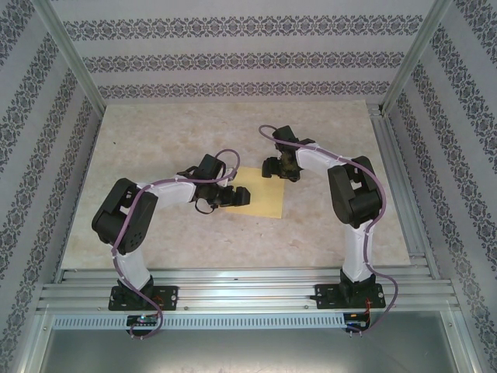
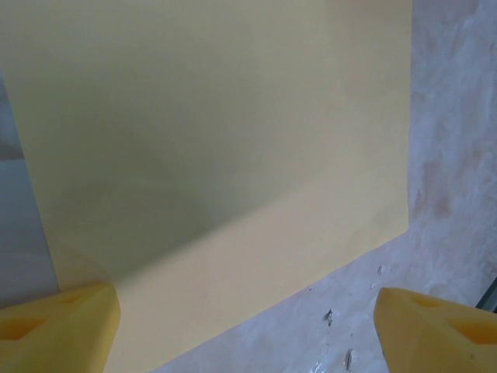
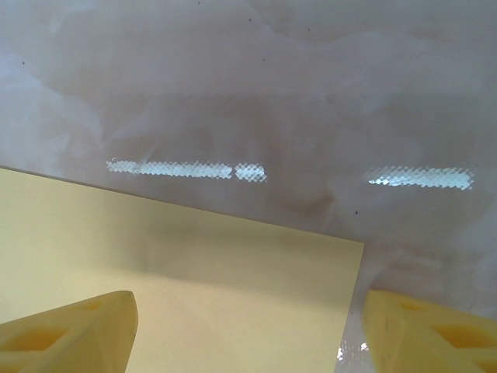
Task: Fold a paper plane with a square sheet of paper (fold left side to right side)
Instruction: Pick up the square sheet of paper from the center of the table.
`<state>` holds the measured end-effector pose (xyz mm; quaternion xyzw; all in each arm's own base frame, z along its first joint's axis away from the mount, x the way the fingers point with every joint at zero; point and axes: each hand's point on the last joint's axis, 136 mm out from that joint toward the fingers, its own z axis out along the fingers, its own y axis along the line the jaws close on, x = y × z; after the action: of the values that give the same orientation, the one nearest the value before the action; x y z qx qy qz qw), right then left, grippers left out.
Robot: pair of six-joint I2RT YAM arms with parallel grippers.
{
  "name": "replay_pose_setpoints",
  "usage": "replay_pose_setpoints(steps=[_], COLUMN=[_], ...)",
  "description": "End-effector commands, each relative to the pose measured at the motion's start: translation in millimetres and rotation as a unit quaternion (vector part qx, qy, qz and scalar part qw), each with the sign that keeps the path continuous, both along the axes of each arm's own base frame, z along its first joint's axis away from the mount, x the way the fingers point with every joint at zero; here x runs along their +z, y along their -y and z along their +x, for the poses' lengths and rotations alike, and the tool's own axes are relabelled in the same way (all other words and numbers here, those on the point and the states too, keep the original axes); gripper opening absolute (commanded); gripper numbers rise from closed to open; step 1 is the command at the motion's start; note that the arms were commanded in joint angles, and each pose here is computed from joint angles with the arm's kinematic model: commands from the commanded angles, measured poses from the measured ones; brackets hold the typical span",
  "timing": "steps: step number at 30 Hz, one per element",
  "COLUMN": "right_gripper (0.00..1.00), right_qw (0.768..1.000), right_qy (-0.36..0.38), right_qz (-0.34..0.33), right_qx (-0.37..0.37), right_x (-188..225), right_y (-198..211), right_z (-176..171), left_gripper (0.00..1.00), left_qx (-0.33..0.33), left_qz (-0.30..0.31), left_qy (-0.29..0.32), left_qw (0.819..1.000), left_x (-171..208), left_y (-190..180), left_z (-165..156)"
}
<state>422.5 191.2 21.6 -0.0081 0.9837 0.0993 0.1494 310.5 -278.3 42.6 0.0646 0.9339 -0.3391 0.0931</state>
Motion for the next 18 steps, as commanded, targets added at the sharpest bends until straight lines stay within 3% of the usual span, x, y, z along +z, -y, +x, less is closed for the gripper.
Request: replay_pose_setpoints(steps=[1,13,18], right_gripper=[0.77,0.75,0.76], right_qw=[1.0,0.999,0.997], right_qy=[-0.026,-0.033,-0.028], right_qz=[0.002,0.022,0.07], right_qx=[0.001,0.017,0.021], right_x=[-15,-14,-2], right_y=[-8,-35,-49], right_z=[-15,-36,-39], left_gripper=[0.86,0.86,0.86], left_qx=[-0.008,-0.012,-0.014], left_qz=[0.007,0.011,0.013], left_qy=[-0.01,-0.016,-0.016], left_qw=[1.0,1.0,1.0], left_x=[-9,-18,-18], left_y=[7,11,11], left_z=[-4,-5,-6])
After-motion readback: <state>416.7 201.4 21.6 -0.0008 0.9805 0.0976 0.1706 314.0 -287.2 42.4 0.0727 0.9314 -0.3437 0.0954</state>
